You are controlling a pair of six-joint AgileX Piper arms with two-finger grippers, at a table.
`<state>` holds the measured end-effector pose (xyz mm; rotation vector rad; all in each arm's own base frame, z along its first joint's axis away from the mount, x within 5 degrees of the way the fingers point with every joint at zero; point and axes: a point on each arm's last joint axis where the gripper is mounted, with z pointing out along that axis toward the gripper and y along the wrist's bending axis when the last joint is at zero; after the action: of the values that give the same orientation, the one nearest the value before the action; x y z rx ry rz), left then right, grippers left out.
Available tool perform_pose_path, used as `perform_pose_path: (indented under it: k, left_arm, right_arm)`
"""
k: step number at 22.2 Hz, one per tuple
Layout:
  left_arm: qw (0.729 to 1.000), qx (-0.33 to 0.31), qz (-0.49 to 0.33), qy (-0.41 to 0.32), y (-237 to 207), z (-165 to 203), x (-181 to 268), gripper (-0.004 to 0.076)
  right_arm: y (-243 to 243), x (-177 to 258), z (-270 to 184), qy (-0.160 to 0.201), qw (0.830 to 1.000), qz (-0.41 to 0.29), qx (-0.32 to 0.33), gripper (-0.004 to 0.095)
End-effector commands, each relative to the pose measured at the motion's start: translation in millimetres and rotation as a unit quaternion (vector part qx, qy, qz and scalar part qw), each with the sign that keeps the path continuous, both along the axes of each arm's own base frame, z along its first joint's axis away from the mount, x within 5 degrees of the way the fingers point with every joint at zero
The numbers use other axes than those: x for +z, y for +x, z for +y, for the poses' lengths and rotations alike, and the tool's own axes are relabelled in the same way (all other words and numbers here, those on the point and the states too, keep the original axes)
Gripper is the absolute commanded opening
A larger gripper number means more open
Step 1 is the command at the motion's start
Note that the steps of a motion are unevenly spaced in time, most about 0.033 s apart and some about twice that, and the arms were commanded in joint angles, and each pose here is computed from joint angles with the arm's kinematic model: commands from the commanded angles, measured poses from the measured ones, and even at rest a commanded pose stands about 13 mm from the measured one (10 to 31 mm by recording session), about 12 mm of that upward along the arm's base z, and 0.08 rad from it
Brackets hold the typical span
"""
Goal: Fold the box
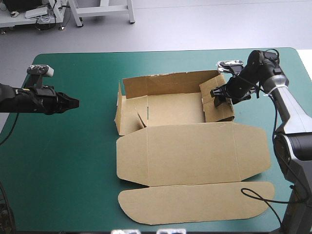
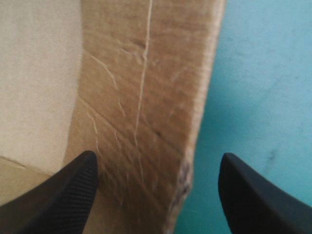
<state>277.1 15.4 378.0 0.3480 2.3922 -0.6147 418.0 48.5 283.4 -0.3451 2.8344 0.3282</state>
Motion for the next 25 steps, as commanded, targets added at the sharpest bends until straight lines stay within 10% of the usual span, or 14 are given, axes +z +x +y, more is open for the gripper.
perform_pose_path:
  k: [1,5,8,25]
  left_arm:
    - [0.999,0.002,-0.042,-0.019,-6.5,-5.4,20.6,0.0010]
    - [0.999,0.000,-0.041,-0.021,-6.8,-5.8,20.7,0.0007]
    - [0.999,0.001,-0.042,-0.020,-6.5,-5.6,20.8,0.0007]
    - [0.977,0.193,-0.023,0.085,1.9,45.9,-3.1,0.0008]
  right_arm:
    - [0.2,8.5,3.7,0.013,1.000,-0.008,0.002,0.0624]
    - [4.3,-2.3,4.3,0.015,1.000,0.005,0.002,0.0422]
    - [1.8,5.5,5.0,0.020,1.000,-0.004,0.003,-0.0014]
    - [-88.4,159.2,-32.2,0.107,0.969,-0.223,0.014,-0.0018]
